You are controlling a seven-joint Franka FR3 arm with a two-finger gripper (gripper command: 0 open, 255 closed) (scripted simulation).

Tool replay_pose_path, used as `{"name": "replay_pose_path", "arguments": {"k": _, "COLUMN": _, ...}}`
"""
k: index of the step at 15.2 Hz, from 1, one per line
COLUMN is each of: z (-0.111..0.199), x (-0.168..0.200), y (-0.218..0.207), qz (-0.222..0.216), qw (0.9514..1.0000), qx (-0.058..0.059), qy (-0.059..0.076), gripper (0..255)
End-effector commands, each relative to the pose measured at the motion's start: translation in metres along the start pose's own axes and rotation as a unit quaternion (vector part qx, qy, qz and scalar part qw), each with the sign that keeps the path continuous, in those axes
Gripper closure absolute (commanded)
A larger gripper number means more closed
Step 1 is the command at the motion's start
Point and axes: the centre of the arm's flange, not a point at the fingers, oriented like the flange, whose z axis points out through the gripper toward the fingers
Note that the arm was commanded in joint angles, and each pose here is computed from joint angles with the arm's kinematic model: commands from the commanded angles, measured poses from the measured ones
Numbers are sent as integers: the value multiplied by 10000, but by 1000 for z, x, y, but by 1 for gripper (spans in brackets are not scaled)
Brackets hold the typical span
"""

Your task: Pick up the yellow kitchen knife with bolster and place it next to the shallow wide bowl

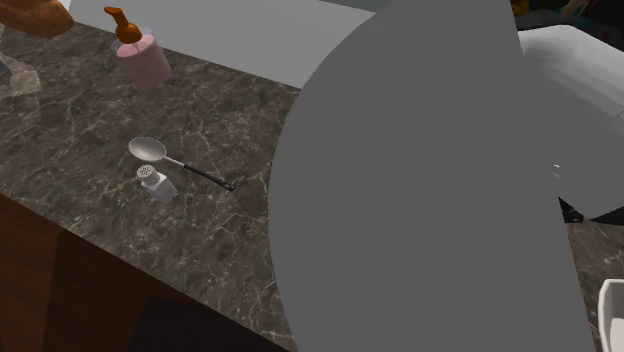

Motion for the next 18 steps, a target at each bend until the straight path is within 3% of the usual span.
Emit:
{"name": "replay_pose_path", "arguments": {"k": 1, "z": 10, "x": -2, "y": 0, "qz": -1, "qw": 10000, "qx": -2, "qy": 2, "gripper": 255}}
{"name": "replay_pose_path", "arguments": {"k": 16, "z": 90, "x": -10, "y": -2, "qz": -1, "qw": 10000, "qx": -2, "qy": 2, "gripper": 255}}
{"name": "replay_pose_path", "arguments": {"k": 18, "z": 90, "x": -10, "y": -2, "qz": -1, "qw": 10000, "qx": -2, "qy": 2, "gripper": 255}}
